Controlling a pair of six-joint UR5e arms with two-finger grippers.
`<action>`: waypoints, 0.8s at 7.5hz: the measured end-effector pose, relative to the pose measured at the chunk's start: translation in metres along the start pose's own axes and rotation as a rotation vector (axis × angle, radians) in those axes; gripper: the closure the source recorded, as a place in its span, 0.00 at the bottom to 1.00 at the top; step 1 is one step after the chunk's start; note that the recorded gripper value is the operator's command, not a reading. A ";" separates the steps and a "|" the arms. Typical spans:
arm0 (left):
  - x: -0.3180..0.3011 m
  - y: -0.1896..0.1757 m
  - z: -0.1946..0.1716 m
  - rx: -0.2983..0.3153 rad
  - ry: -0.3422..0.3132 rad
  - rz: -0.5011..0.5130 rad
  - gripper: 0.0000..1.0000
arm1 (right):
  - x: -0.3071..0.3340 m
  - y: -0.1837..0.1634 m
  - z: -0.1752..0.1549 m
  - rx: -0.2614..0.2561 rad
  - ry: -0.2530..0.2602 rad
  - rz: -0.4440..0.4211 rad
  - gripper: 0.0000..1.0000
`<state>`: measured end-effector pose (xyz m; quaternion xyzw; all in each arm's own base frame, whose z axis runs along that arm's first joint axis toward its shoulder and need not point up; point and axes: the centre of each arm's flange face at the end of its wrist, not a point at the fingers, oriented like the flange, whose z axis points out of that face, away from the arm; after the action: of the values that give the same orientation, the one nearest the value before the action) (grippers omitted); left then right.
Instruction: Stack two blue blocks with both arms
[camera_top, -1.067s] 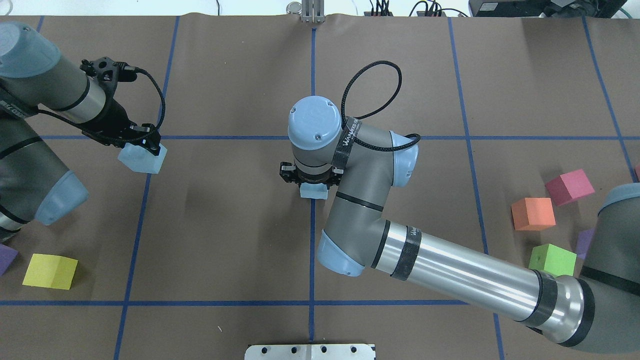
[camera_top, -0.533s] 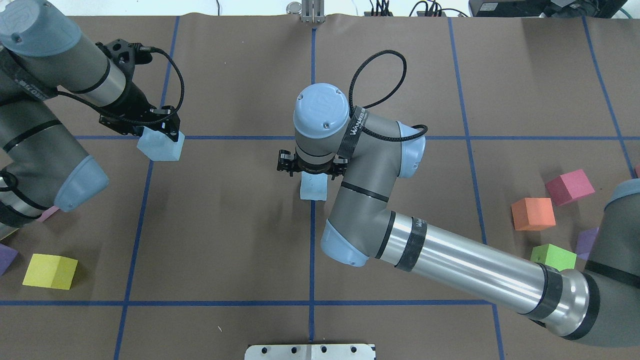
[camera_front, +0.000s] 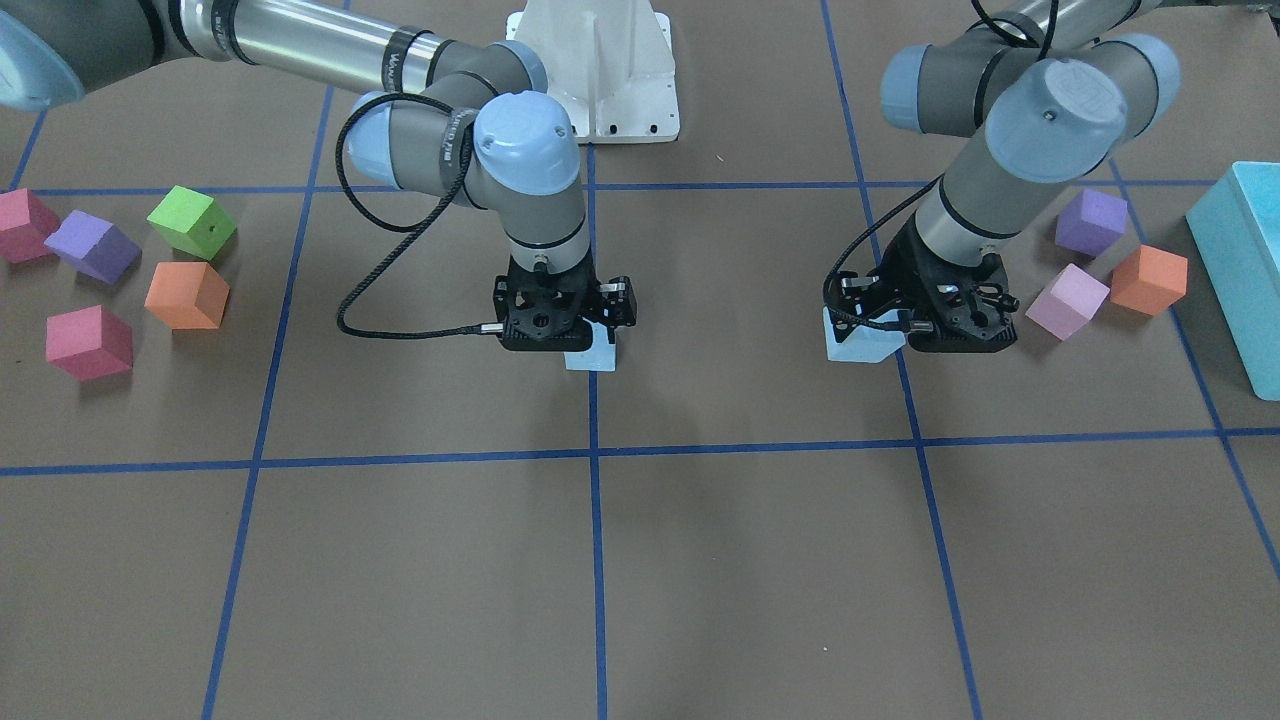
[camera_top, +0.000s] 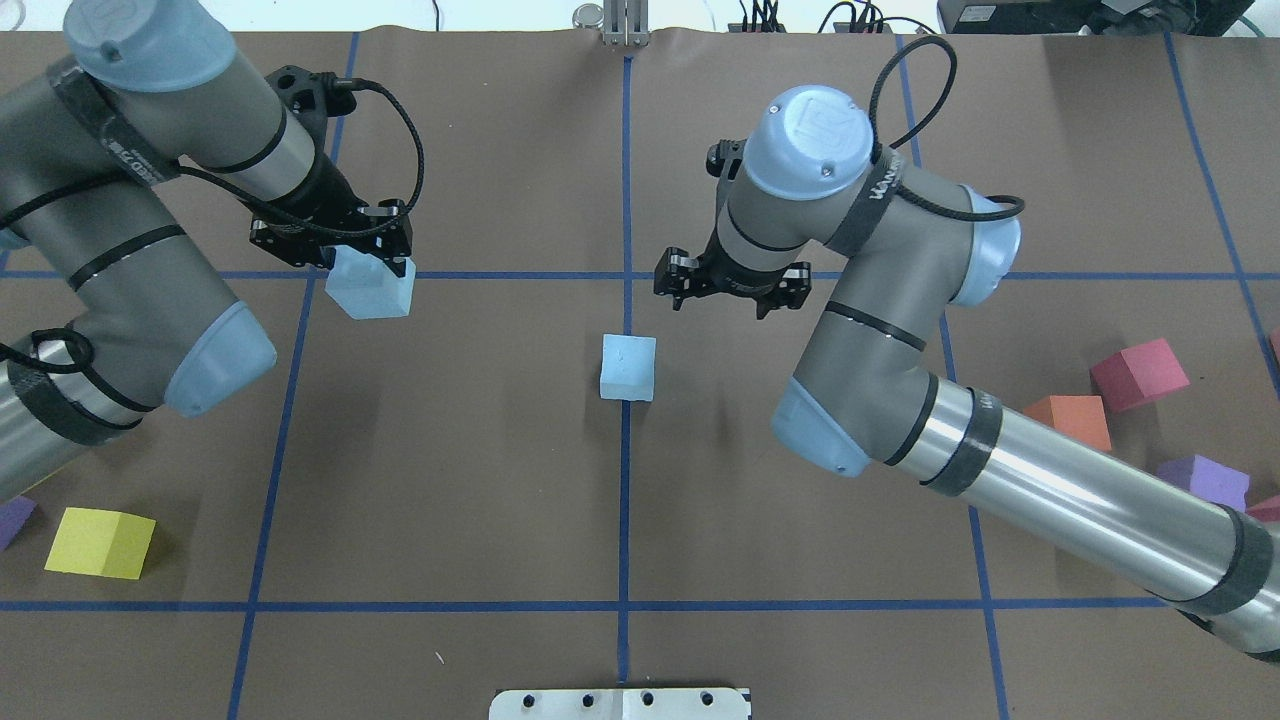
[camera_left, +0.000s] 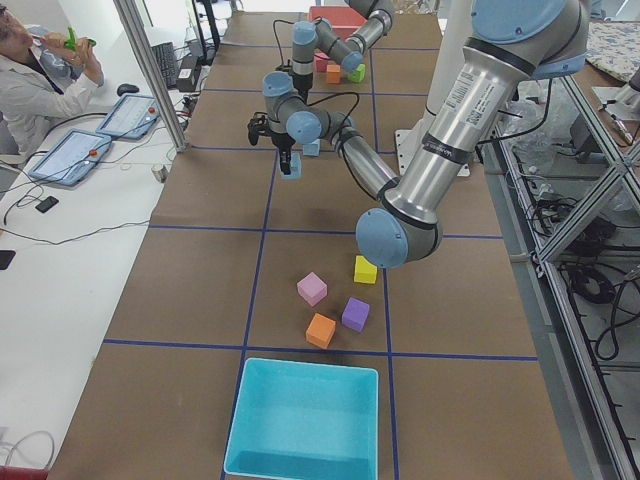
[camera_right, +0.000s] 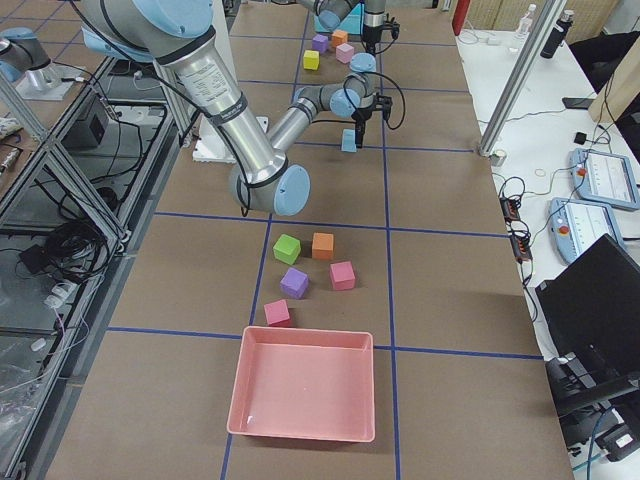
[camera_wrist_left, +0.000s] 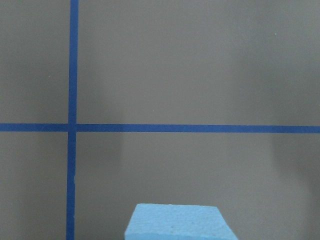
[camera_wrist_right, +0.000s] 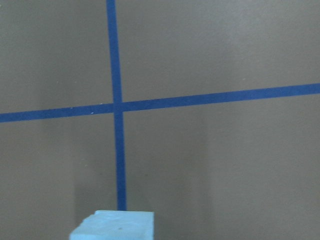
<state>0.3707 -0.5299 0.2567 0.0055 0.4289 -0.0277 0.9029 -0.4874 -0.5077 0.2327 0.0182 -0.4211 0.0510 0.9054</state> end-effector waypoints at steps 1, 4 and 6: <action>0.028 0.005 0.001 0.012 -0.021 0.012 0.38 | 0.029 -0.012 -0.005 0.005 0.012 -0.012 0.00; 0.109 0.006 0.004 0.016 -0.022 0.005 0.38 | 0.112 -0.040 -0.014 0.020 0.060 -0.088 0.00; 0.157 0.005 0.013 0.028 -0.032 -0.007 0.38 | 0.132 -0.049 -0.018 0.012 0.065 -0.105 0.00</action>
<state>0.4798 -0.5324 0.1433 0.0164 0.4140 -0.0369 0.9094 -0.3839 -0.5445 0.3225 0.0438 -0.3896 0.0065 0.9199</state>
